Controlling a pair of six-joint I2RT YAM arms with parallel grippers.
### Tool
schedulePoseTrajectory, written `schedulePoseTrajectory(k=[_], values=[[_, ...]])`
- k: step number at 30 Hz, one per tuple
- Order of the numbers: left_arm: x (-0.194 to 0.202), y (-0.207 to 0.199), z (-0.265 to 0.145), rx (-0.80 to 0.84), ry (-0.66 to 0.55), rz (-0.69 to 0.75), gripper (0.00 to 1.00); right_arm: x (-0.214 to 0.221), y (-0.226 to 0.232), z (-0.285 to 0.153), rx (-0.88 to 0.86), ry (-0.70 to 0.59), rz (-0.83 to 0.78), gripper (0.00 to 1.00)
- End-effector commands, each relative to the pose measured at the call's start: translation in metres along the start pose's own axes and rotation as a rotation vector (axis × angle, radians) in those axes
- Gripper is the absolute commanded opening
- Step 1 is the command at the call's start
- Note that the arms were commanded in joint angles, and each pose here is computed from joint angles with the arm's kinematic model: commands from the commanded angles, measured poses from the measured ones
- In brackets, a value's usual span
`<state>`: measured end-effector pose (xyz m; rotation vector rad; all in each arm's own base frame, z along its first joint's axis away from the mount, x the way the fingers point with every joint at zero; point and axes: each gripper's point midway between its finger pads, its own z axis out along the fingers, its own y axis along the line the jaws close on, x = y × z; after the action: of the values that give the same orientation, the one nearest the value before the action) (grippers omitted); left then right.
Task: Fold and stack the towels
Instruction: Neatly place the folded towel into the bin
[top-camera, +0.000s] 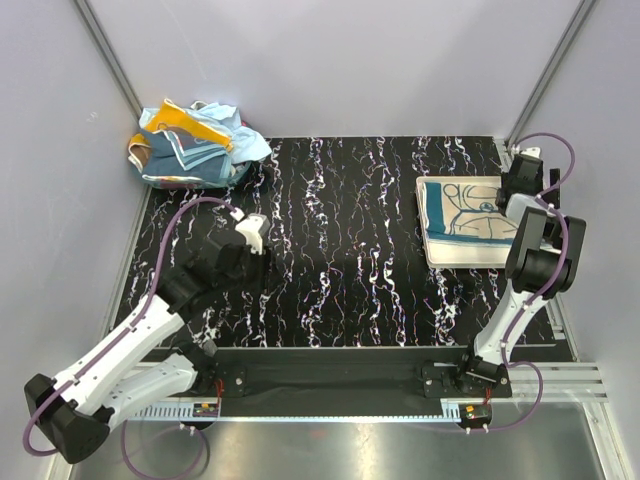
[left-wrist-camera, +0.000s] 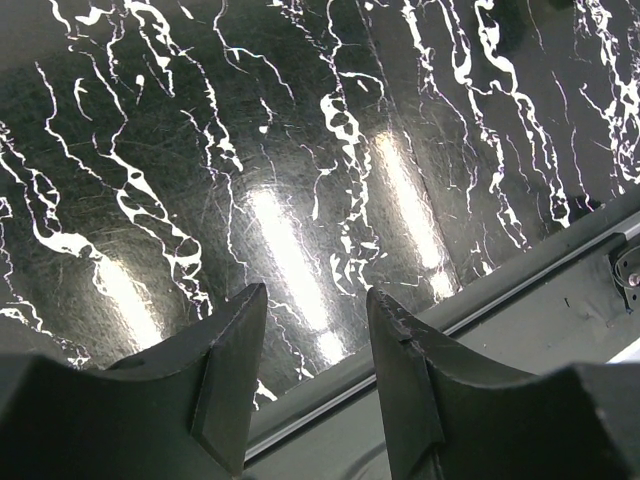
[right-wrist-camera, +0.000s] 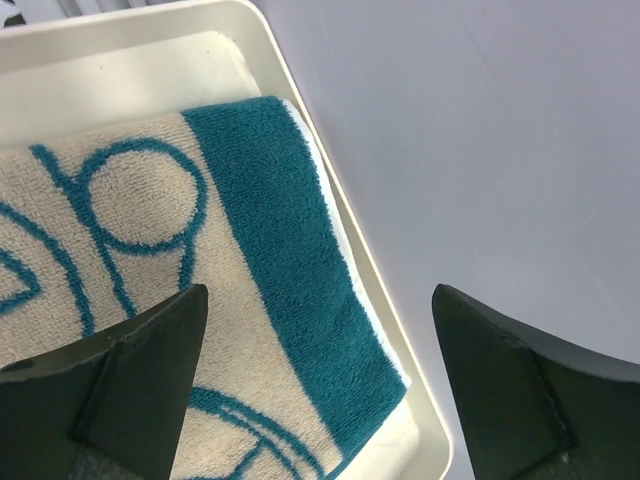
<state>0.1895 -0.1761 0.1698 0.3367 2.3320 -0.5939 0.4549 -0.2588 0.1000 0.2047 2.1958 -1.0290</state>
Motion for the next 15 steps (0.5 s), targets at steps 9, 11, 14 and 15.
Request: schedulePoseTrajectory(k=[9, 11, 14, 15], values=[[-0.025, 0.014, -0.003, -0.036, -0.094, -0.048, 0.52, -0.128, 0.012, -0.159, -0.287, -0.177, 0.700, 1.00], [-0.034, 0.021, -0.002, -0.072, -0.108, -0.076, 0.52, -0.135, 0.061, -0.207, -0.408, -0.202, 0.668, 1.00], [-0.064, 0.022, -0.002, -0.102, -0.152, -0.129, 0.53, -0.120, 0.118, -0.261, -0.581, -0.186, 0.626, 1.00], [-0.079, 0.027, -0.003, -0.140, -0.186, -0.160, 0.53, -0.109, 0.133, -0.271, -0.640, -0.167, 0.615, 1.00]])
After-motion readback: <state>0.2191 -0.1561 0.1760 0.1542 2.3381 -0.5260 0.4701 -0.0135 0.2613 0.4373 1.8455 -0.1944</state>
